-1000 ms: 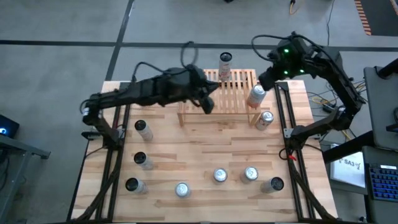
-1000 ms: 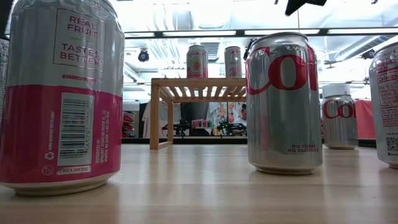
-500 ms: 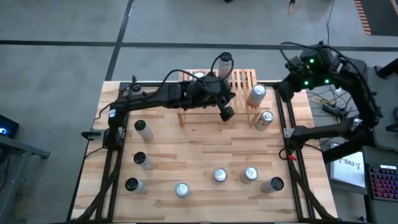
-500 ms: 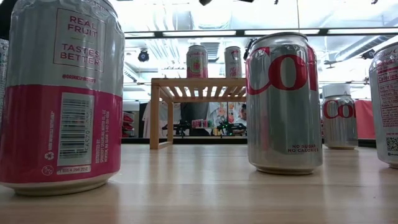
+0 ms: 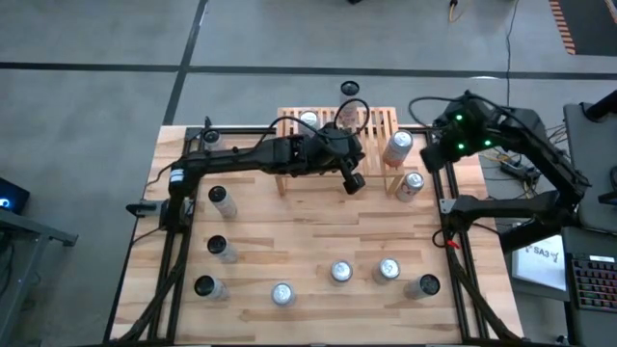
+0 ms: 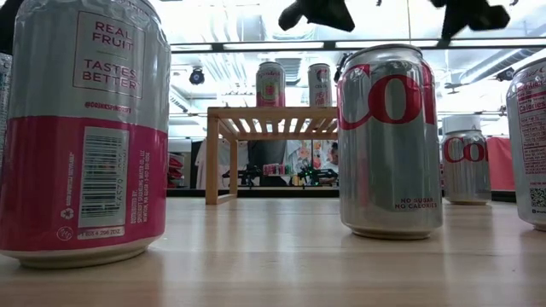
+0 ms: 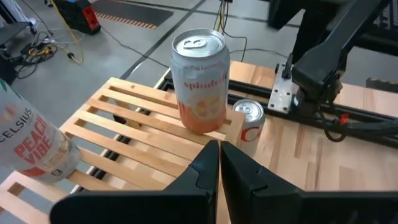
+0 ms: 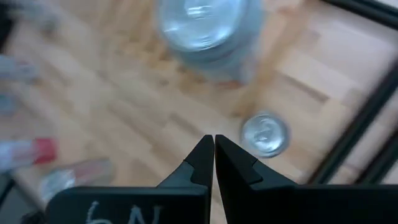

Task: Place canned beverage on shelf
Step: Put the orange and white soda can on the shelf

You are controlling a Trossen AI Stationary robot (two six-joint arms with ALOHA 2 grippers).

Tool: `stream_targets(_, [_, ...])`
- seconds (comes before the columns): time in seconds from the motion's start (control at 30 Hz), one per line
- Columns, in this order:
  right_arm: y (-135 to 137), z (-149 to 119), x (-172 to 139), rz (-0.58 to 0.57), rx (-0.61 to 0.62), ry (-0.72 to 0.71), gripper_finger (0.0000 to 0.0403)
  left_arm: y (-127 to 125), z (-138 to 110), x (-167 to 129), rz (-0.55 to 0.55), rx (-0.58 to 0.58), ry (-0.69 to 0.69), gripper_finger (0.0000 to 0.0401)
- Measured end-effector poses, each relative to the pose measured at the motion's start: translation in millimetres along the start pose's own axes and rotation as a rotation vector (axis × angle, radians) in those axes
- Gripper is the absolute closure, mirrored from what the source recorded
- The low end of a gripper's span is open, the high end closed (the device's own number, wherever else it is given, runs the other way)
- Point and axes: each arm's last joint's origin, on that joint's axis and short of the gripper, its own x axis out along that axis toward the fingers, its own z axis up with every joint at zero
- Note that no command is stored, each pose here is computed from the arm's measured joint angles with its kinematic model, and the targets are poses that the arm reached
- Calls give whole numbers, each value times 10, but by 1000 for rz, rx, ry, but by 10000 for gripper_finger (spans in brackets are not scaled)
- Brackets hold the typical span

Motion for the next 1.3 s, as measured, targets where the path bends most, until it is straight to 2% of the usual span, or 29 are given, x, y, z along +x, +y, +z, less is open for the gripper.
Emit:
stream_targets(0.1, [-27, 35, 131, -61, 8, -27, 394, -2, 11, 4, -1, -9, -19, 401])
stream_targets(0.27, [-6, 144, 229, -40, 16, -108, 394, -2, -3, 13, 6, -7, -13, 401])
stream_targets(0.43, [-9, 216, 313, -69, 23, -91, 394, -5, -1, 12, 6, -8, -15, 401])
stream_targets(0.63, [-7, 315, 417, -151, -57, -105, 394, -5, -1, 12, 6, -8, -15, 401])
stream_targets(0.8, [31, 424, 489, -140, -102, -129, 394, -5, -2, 12, 6, -8, -14, 401])
stream_targets(0.93, [27, 408, 460, -163, -99, -88, 394, -5, -2, 12, 5, -15, -14, 401])
stream_targets(1.3, [10, 315, 194, -169, -90, -99, 394, -5, -2, 12, 5, -27, -14, 401])
